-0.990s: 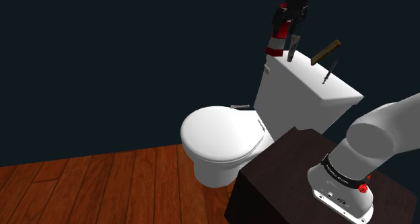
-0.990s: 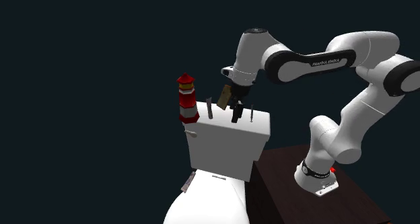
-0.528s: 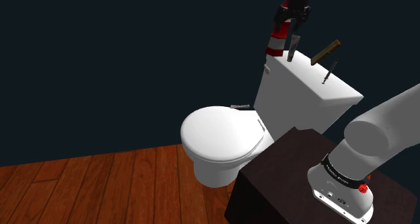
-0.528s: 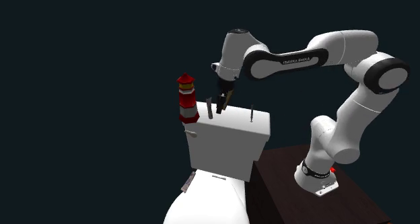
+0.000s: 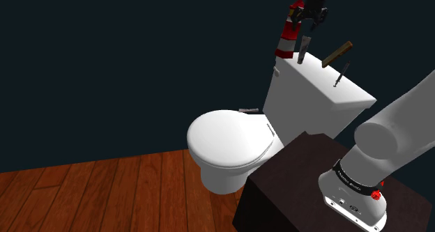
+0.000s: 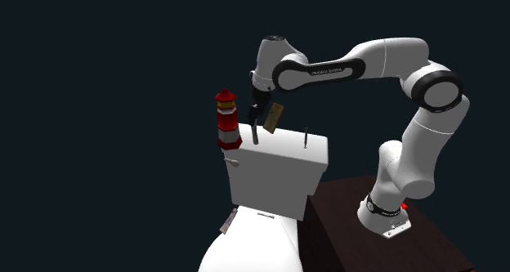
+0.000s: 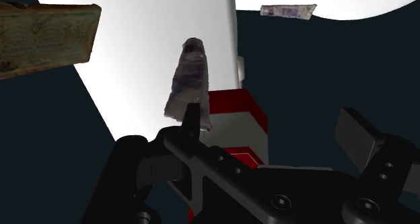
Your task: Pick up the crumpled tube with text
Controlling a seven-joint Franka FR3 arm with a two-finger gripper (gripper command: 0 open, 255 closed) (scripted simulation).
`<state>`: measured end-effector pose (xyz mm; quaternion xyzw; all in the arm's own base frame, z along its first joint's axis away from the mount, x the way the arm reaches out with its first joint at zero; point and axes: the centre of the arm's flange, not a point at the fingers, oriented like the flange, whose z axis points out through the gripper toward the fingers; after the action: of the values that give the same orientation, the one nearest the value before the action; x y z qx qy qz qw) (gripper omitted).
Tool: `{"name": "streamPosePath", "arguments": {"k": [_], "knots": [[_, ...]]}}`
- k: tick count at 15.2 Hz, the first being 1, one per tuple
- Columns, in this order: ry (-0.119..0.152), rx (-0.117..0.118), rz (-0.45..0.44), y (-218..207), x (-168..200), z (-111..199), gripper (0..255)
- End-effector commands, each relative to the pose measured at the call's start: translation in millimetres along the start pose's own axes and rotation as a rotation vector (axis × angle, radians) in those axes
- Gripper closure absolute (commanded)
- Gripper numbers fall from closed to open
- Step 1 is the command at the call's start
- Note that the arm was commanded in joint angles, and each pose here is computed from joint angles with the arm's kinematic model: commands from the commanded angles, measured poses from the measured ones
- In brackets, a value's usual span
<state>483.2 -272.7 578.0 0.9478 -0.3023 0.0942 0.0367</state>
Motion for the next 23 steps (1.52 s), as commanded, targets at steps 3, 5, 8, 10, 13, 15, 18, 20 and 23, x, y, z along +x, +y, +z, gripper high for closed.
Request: {"name": "streamPosePath", "arguments": {"k": [3,5,8,10,13,15,18,20,23], "knots": [[0.016,-0.017,0.109,38,27,10,0],[0.022,-0.023,0.153,55,37,14,0],[0.022,-0.023,0.153,55,34,30,0],[0.022,-0.023,0.153,54,32,40,0],[0.022,-0.023,0.153,54,29,53,0],[0.022,-0.023,0.153,54,30,53,255],[0.022,-0.023,0.153,54,30,53,255],[0.022,-0.023,0.153,54,30,53,255],[0.022,-0.023,0.153,54,30,53,255]]}}
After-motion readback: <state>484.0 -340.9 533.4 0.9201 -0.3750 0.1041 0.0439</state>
